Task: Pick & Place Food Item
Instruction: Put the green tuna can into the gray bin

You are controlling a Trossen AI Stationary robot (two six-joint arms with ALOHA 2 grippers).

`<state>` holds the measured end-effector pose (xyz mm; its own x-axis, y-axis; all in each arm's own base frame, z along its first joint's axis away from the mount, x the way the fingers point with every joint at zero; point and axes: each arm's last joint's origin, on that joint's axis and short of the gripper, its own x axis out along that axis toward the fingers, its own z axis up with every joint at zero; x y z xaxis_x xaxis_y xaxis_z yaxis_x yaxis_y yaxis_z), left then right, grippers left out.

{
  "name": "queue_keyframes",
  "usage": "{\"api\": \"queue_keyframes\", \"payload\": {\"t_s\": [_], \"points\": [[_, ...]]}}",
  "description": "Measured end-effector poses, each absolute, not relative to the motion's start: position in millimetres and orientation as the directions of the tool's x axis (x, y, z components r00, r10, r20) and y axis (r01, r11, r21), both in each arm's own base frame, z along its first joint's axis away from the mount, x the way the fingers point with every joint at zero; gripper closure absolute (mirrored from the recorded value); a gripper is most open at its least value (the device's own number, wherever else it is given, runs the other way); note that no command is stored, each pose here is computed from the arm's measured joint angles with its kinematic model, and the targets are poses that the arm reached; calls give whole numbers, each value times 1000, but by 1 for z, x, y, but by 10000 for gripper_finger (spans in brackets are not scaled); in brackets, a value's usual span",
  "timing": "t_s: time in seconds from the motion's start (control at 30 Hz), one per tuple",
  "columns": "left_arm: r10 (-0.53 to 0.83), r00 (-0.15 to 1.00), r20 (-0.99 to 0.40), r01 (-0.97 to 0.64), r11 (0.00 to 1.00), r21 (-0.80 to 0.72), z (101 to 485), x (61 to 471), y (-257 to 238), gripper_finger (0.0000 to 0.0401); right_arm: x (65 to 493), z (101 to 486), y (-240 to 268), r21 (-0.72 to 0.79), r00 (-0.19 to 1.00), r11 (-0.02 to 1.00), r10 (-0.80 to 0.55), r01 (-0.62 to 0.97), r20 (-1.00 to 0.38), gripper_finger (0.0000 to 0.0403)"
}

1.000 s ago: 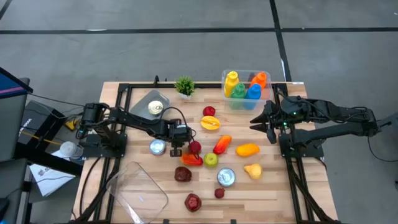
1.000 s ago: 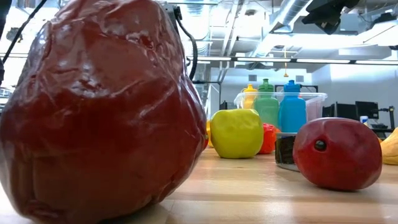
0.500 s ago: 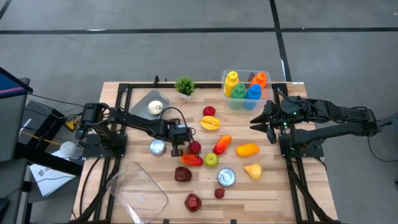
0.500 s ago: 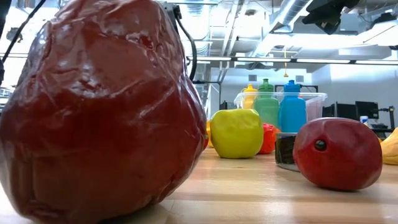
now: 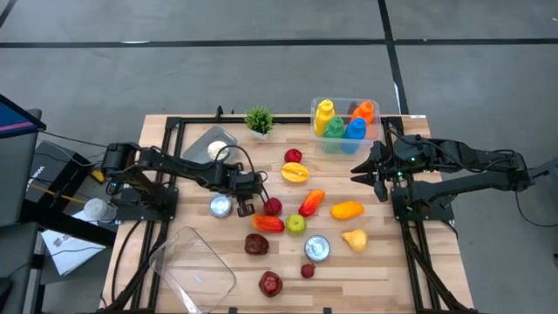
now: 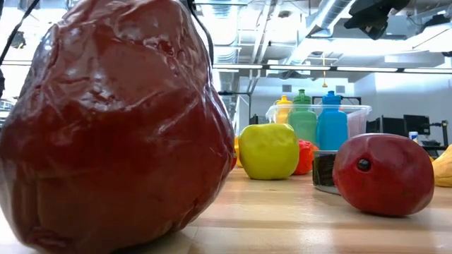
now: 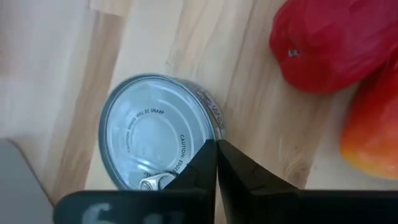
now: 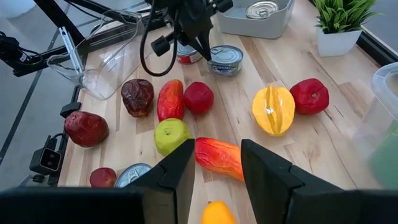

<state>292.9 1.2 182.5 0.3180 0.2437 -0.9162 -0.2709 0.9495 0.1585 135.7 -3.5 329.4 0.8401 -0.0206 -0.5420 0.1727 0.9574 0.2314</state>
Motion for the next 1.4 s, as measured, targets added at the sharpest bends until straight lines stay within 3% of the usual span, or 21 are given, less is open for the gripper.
{"api": "queue_keyframes", "payload": {"t_s": [0.47, 0.73, 1.0, 1.23, 1.4], "points": [[267, 420, -868, -371, 923, 105, 212, 284, 2, 401, 136, 329, -4, 231, 840, 957, -21, 174, -542, 281], [393, 485, -781, -512, 852, 111, 249, 262, 11, 401, 136, 329, -4, 230, 840, 957, -23, 175, -542, 281], [517, 290, -805, -705, 684, 185, 267, 215, 39, 401, 136, 329, -4, 230, 840, 957, -23, 175, -543, 281], [522, 111, -845, -768, 585, 261, 264, 191, 62, 401, 136, 329, -4, 230, 840, 957, -23, 175, -543, 281], [467, 24, -884, -783, 558, 274, 241, 180, 72, 401, 136, 329, -4, 231, 840, 957, -24, 176, -543, 281]]}}
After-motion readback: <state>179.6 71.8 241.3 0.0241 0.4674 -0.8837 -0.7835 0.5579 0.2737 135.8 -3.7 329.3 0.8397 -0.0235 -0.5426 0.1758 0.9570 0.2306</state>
